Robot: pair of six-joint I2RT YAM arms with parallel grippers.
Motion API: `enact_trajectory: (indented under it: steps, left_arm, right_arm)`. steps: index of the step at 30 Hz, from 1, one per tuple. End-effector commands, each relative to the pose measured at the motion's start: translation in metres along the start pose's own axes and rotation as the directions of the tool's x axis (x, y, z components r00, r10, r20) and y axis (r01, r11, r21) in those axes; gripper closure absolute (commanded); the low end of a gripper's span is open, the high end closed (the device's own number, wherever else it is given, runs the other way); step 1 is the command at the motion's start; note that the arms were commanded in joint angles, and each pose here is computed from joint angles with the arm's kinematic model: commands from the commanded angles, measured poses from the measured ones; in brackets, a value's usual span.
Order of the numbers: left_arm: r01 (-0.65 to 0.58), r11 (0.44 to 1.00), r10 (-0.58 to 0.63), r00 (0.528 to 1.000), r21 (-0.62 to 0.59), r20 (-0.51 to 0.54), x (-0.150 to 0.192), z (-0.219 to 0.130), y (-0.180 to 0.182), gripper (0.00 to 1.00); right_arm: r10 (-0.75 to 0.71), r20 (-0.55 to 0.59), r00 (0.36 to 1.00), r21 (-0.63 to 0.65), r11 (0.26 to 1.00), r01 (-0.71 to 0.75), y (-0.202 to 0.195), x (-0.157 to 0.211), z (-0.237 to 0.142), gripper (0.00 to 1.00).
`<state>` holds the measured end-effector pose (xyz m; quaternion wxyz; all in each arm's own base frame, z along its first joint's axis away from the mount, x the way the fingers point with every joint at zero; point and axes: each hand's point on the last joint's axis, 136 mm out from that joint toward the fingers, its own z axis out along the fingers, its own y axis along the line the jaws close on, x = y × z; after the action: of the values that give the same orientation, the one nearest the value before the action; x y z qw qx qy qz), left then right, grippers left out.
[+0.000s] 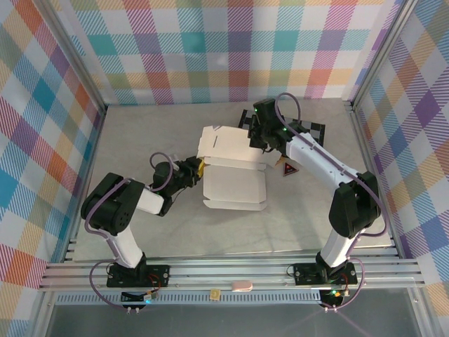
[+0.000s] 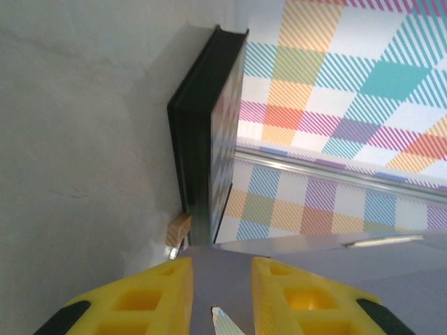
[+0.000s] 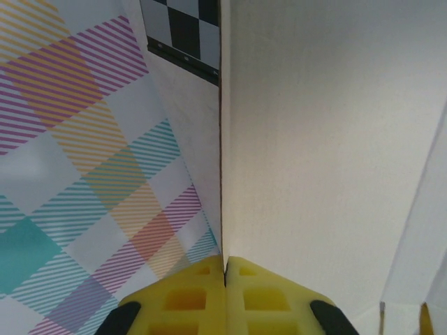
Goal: Fold the paper box
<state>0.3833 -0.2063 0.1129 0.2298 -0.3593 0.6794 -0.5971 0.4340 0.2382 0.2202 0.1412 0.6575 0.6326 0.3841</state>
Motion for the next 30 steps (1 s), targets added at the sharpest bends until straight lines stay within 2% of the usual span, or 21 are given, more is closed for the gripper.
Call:
enact_trajectory:
  steps: [1,8,13,20,25,30]
  left_arm:
    - [-0.063,0.998,0.064,0.998,0.023,-0.019,0.011,0.004,-0.017,0.72]
    - [-0.159,0.986,0.158,0.987,-0.044,-0.028,0.021,0.003,-0.019,0.7]
    - [-0.254,0.963,0.248,0.966,-0.085,-0.071,0.031,0.009,-0.027,0.65]
    - [-0.321,0.927,0.307,0.946,-0.192,-0.102,0.033,0.011,-0.015,0.63]
    - [-0.391,0.869,0.369,0.92,-0.303,-0.13,0.032,-0.008,-0.004,0.6]
    - [-0.449,0.782,0.407,0.893,-0.432,-0.191,0.031,-0.047,0.011,0.54]
  right_arm:
    - [0.107,-0.017,0.994,-0.007,0.994,-0.107,0.005,0.005,0.001,1.0]
    - [0.111,-0.018,0.994,-0.005,0.994,-0.111,0.002,0.004,0.002,1.0]
    - [0.108,-0.028,0.994,0.002,0.994,-0.108,0.001,0.006,0.004,1.0]
    - [0.095,-0.041,0.995,0.008,0.996,-0.094,0.0,0.008,0.005,1.0]
    - [0.046,-0.046,0.998,0.008,0.999,-0.046,-0.004,0.008,0.006,1.0]
    - [-0.069,-0.037,0.997,-0.004,0.998,0.069,-0.013,0.007,0.007,1.0]
